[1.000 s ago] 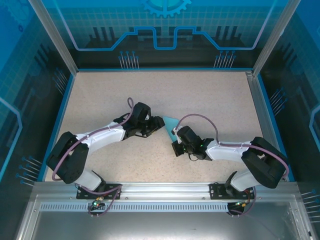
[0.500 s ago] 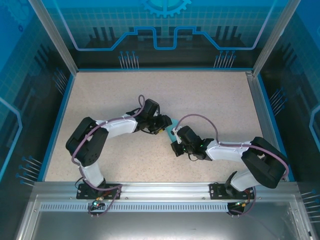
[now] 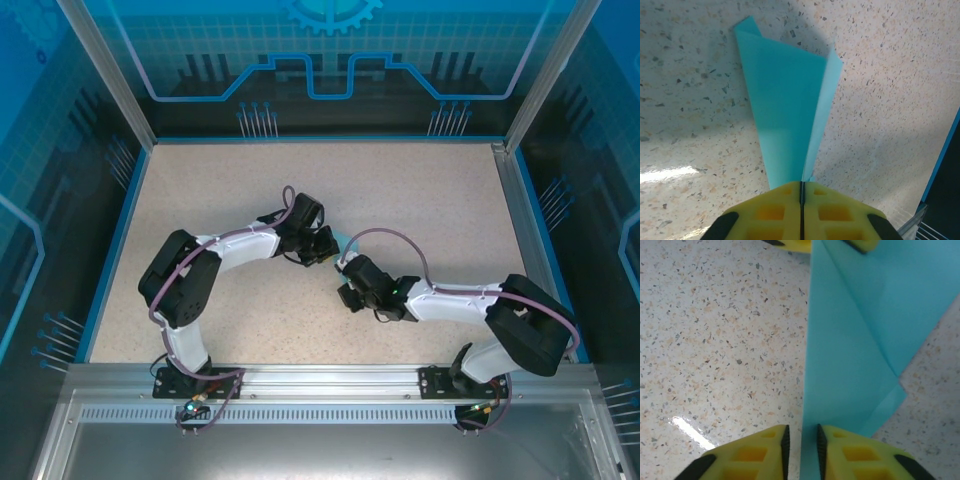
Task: Fold a paper plane with a square sheet of paper (pick it up from the middle)
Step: Fold the wing for the fifth time at the center of the table.
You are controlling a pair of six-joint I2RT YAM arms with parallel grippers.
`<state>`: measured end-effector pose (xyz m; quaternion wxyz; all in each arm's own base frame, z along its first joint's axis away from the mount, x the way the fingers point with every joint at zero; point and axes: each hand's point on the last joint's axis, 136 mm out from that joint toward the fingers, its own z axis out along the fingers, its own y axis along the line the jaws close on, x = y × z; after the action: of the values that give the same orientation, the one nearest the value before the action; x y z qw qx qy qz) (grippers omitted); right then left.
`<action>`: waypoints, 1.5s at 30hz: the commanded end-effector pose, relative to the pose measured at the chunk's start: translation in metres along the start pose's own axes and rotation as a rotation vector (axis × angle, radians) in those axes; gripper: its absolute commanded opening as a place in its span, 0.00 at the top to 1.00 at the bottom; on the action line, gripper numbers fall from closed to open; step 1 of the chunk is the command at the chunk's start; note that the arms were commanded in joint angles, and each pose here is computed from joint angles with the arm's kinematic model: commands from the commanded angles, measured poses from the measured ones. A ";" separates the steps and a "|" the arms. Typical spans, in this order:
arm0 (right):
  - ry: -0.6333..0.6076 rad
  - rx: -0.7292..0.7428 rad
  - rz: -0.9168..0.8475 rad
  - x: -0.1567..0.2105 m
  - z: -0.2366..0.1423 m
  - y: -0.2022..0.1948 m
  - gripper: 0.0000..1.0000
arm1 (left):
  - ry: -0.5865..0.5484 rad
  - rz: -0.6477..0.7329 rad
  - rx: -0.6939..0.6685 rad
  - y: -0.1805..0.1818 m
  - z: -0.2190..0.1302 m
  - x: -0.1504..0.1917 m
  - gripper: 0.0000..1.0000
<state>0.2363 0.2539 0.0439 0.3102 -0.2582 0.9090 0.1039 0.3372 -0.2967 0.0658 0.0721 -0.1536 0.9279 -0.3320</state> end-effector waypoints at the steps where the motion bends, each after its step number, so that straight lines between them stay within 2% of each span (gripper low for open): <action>1: 0.005 0.099 -0.027 -0.002 -0.001 -0.007 0.70 | 0.046 0.002 -0.007 0.001 0.003 0.004 0.95; 3: 0.008 0.108 -0.027 -0.002 0.000 -0.006 0.67 | 0.049 -0.001 -0.005 0.000 0.003 0.004 0.95; 10: 0.033 0.163 -0.062 -0.001 0.008 -0.004 0.67 | 0.054 0.000 -0.005 0.001 0.004 0.005 0.96; 29: 0.041 0.207 -0.053 -0.001 0.013 -0.009 0.93 | 0.051 -0.005 0.003 -0.001 0.001 0.006 0.93; 36: 0.027 0.162 -0.056 -0.001 0.013 -0.002 0.96 | 0.019 -0.004 -0.007 -0.001 -0.008 0.004 0.80; 38: 0.019 0.124 -0.061 -0.001 0.014 0.004 0.97 | -0.006 -0.006 -0.020 0.002 -0.015 0.002 0.71; 40: 0.017 0.086 -0.071 0.000 0.014 0.010 0.97 | -0.040 -0.009 -0.026 0.003 -0.023 -0.001 0.67; 45: 0.025 0.025 -0.088 0.004 0.017 0.020 0.97 | -0.121 -0.042 -0.055 0.014 -0.046 -0.008 0.46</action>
<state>0.2408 0.2641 0.0302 0.3109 -0.2726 0.9092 0.0491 0.3310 -0.2775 0.0857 0.0962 -0.1690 0.9270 -0.3207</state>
